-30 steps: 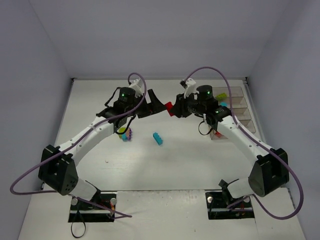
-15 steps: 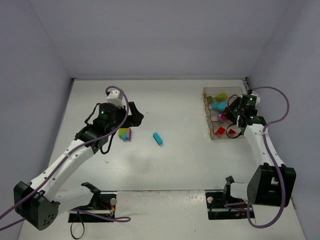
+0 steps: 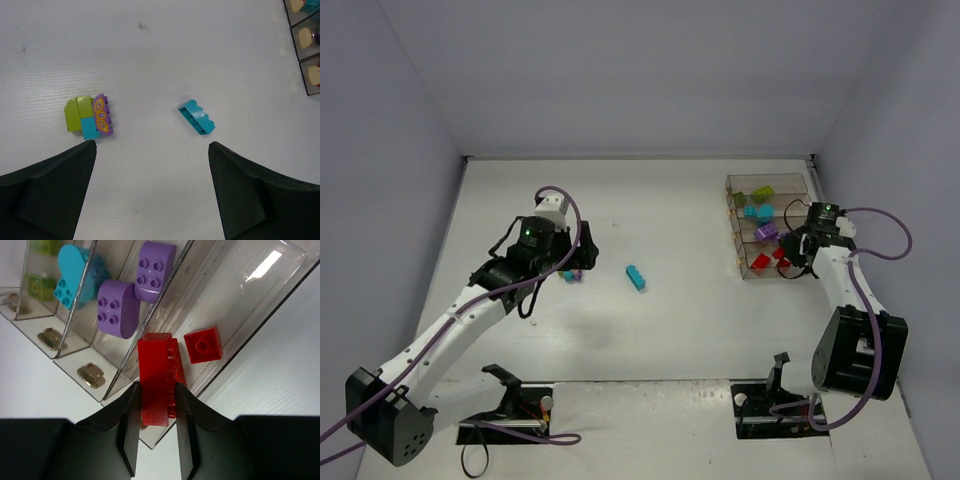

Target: Sort the legos into containers by color

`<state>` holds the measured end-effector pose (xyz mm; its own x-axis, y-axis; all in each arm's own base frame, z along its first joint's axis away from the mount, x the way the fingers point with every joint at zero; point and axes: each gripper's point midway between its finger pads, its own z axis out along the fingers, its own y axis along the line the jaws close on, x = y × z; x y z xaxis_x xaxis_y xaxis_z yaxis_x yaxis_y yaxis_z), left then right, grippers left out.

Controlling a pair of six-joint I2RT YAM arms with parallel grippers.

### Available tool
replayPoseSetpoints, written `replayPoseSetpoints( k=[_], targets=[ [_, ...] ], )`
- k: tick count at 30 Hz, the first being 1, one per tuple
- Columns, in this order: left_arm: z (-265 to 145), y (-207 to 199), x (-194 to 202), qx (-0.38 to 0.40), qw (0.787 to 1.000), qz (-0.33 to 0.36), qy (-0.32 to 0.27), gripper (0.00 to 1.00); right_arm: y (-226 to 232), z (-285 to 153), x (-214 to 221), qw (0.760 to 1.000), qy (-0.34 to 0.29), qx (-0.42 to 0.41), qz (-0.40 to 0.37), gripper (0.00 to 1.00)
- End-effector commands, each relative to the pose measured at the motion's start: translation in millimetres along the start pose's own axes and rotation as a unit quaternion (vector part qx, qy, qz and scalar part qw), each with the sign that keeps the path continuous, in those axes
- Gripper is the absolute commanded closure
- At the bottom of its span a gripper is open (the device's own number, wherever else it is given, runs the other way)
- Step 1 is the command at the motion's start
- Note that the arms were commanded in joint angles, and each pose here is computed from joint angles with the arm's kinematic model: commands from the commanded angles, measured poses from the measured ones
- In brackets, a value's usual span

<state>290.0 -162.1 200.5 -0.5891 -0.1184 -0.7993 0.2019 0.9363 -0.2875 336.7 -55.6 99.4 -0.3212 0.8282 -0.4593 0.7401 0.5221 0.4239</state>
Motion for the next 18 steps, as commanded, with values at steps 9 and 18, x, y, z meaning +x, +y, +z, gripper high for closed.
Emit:
replayPoseSetpoints(
  k=[9, 18],
  targets=[
    [-4.0, -2.2, -15.6, 0.005, 1.0, 0.012, -0.028, 0.13, -11.1, 14.1, 0.5, 0.998, -0.004, 0.034, 0.052, 0.75],
    [-1.4, -1.1, -16.6, -0.001, 1.0, 0.004, -0.029, 0.13, 16.7, -7.8, -20.2, 0.999, -0.03, -0.017, -0.006, 0.45]
  ],
)
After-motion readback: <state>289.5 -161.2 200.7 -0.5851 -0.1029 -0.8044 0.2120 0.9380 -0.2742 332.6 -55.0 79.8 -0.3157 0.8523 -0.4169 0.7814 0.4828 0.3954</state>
